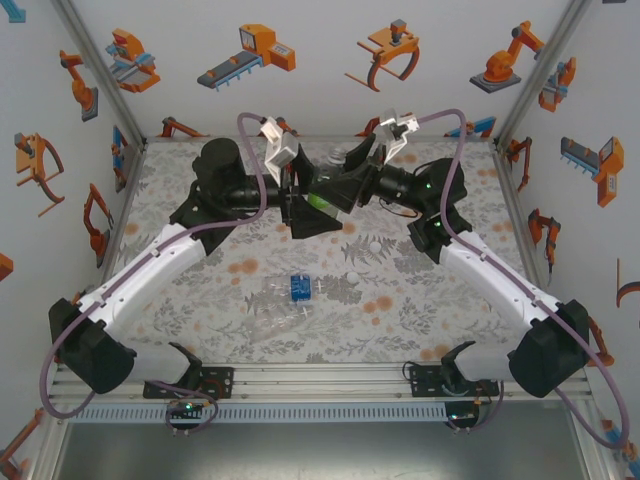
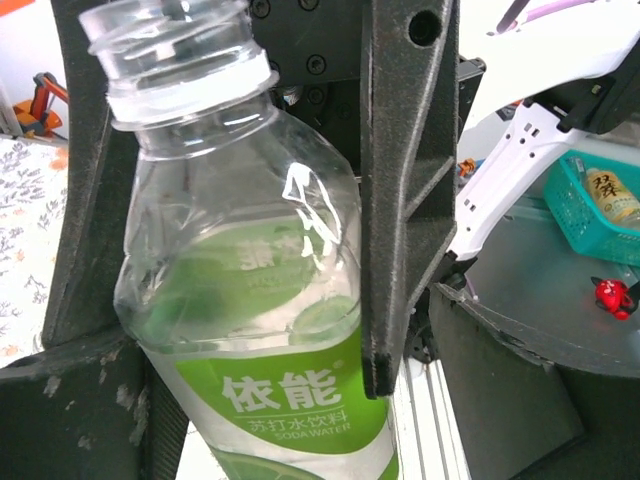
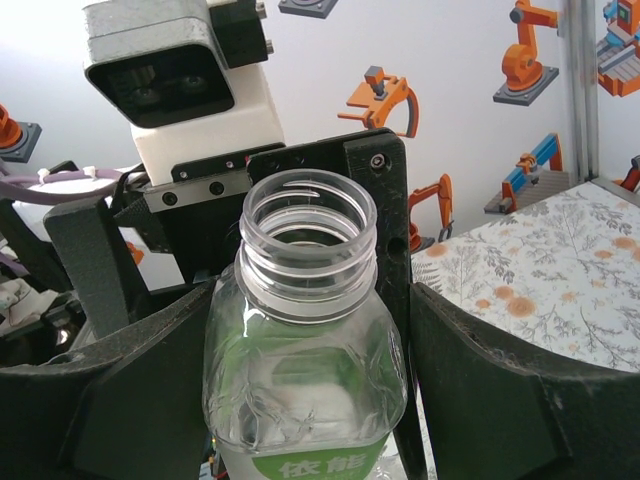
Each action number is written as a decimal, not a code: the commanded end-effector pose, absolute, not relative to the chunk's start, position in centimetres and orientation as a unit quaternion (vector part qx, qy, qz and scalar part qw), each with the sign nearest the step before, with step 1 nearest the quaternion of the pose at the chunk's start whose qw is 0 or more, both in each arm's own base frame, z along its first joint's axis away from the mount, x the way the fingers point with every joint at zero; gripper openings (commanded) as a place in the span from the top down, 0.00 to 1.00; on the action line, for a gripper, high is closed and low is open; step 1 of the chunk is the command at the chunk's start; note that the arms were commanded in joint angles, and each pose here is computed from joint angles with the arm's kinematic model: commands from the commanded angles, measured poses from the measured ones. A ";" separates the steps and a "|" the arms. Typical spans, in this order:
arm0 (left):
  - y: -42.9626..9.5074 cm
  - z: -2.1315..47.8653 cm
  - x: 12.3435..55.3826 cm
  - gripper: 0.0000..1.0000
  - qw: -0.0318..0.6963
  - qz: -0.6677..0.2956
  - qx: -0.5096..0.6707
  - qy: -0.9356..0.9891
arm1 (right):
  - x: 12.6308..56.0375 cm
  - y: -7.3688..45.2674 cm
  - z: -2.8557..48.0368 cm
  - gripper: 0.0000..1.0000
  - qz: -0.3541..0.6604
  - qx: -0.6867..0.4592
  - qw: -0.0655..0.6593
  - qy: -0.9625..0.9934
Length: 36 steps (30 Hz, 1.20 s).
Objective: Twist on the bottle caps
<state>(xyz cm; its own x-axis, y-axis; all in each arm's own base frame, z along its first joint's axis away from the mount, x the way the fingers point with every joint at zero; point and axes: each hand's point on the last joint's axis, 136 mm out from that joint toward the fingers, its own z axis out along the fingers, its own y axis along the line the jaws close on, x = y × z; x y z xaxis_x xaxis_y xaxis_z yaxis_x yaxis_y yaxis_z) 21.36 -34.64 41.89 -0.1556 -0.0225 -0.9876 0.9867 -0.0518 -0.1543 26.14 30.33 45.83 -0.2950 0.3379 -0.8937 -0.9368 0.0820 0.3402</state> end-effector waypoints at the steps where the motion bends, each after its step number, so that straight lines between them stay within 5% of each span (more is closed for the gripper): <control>1: -33.9 41.0 22.6 0.14 0.461 -0.549 0.435 0.545 | 22.1 28.4 51.5 0.79 0.611 -0.332 0.580 0.424; 19: -32.8 41.7 22.3 0.15 0.473 -0.556 0.430 0.531 | 21.2 28.1 52.0 0.91 0.607 -0.343 0.588 0.409; 25: -33.3 41.1 23.1 0.36 0.468 -0.551 0.428 0.542 | 22.8 28.6 49.9 0.93 0.601 -0.324 0.582 0.442; 36: -32.1 37.5 26.4 0.32 0.472 -0.485 0.389 0.625 | 27.5 28.5 43.1 0.93 0.475 -0.294 0.562 0.610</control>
